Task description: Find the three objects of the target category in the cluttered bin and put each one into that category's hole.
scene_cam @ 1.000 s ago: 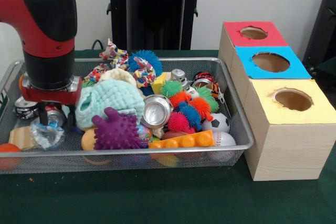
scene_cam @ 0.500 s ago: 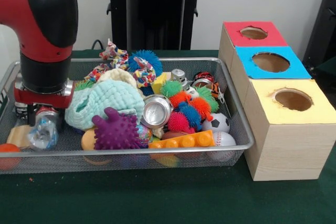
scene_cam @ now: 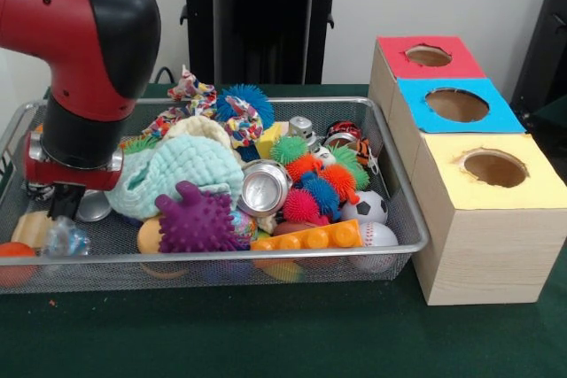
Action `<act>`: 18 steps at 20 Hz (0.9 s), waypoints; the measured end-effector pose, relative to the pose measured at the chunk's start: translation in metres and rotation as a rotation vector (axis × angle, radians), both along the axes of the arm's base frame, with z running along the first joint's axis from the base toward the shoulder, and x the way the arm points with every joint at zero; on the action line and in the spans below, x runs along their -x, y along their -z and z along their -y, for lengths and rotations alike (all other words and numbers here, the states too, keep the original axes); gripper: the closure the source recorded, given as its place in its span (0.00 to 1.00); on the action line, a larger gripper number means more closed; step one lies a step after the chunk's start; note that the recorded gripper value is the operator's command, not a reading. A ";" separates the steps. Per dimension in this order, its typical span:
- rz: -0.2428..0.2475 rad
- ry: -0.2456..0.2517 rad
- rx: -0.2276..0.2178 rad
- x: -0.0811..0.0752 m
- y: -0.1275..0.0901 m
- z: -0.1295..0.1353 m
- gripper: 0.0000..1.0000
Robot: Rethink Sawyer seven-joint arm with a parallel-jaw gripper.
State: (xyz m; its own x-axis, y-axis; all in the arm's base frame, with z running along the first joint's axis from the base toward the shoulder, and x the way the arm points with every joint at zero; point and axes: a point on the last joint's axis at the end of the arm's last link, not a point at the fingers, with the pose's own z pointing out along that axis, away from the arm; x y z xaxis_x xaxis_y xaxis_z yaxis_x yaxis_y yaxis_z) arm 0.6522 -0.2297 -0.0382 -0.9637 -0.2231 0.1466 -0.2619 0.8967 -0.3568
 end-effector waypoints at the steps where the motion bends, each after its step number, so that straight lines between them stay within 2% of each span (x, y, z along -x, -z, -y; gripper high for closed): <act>1: 0.001 -0.007 0.004 0.000 0.001 0.000 1.00; 14: 0.050 -0.038 0.009 -0.006 0.001 0.003 1.00; 15: 0.085 -0.046 0.004 -0.011 -0.002 0.005 0.00; 17: 0.092 -0.047 0.002 -0.012 -0.003 0.006 0.00; 18: 0.112 -0.049 -0.002 -0.014 -0.004 0.009 0.00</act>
State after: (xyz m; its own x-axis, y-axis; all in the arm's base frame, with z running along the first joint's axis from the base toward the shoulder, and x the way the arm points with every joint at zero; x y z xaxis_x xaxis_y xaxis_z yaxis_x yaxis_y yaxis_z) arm 0.6659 -0.2387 -0.0339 -0.9619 -0.2705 0.0385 -0.2642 0.8847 -0.3841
